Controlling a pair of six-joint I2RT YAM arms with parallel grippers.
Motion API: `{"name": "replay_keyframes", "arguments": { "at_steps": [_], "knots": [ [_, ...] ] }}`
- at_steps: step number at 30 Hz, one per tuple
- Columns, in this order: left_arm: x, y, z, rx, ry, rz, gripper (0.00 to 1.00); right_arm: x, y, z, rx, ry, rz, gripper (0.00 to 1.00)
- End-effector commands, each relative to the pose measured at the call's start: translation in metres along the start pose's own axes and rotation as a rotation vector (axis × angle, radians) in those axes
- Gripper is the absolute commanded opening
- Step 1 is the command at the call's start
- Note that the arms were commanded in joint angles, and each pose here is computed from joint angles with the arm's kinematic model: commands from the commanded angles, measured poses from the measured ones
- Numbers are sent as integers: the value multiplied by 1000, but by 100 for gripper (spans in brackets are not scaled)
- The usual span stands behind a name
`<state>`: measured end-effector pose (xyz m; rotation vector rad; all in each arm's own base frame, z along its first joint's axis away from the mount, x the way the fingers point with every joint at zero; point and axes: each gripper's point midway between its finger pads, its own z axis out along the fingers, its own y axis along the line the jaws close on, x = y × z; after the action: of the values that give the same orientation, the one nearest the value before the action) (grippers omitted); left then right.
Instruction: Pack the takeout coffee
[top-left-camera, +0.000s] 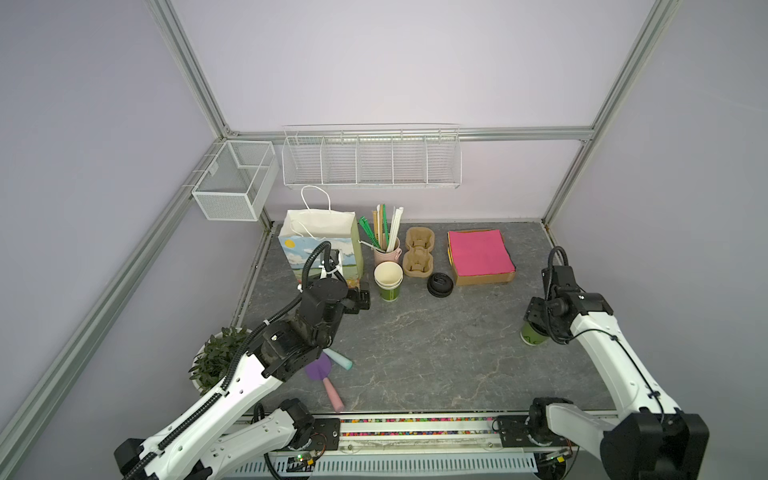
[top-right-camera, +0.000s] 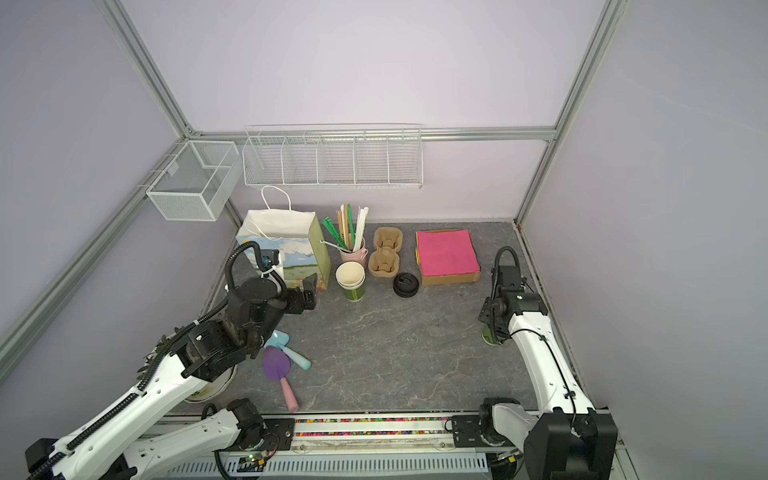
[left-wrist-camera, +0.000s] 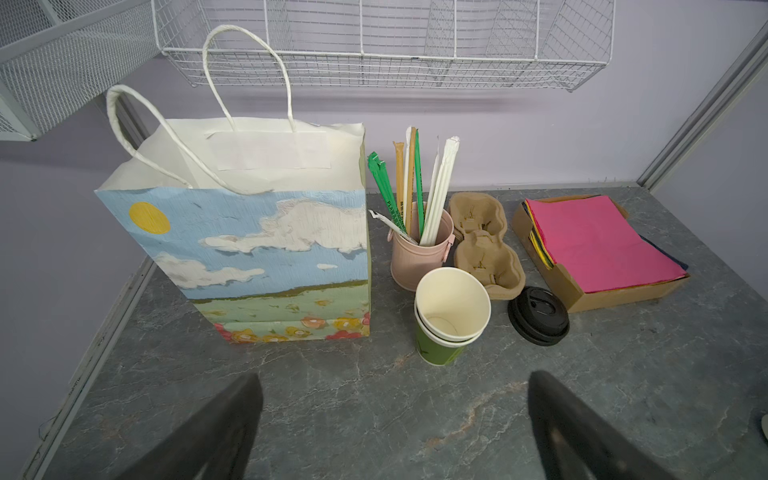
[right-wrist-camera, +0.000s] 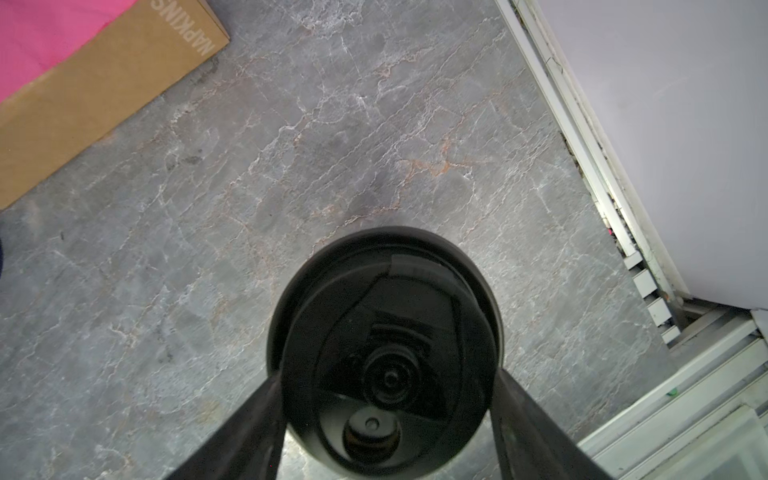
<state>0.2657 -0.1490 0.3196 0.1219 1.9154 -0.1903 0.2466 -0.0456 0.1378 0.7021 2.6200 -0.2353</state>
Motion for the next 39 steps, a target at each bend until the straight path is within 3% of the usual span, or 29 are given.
{"name": "replay_keyframes", "arguments": {
  "at_steps": [1,8,11,13,17,22,25,30,39],
  "knots": [
    [4,2,2,-10,12,-2,99,-1,2,3,-6,10,16,81],
    [4,2,1,-11,9,-8,99,-10,-5,-9,17,-21,30,97],
    [3,3,1,-12,10,-12,99,-24,5,-34,-58,-89,26,100],
    [3,1,2,-11,21,-10,99,-33,25,-58,-157,-137,-3,94],
    [4,5,6,-31,59,-26,99,-42,78,-96,-309,-176,-106,95],
    [0,25,18,-54,115,-166,100,-27,171,-126,-478,-176,-288,100],
    [-5,35,20,-61,111,-218,100,-20,220,-122,-529,-131,-363,94],
    [-4,48,19,-108,84,-220,100,-11,283,-94,-488,-86,-462,84],
    [1,55,22,-152,80,-190,98,-11,351,-32,-526,2,-490,60]
  ]
}}
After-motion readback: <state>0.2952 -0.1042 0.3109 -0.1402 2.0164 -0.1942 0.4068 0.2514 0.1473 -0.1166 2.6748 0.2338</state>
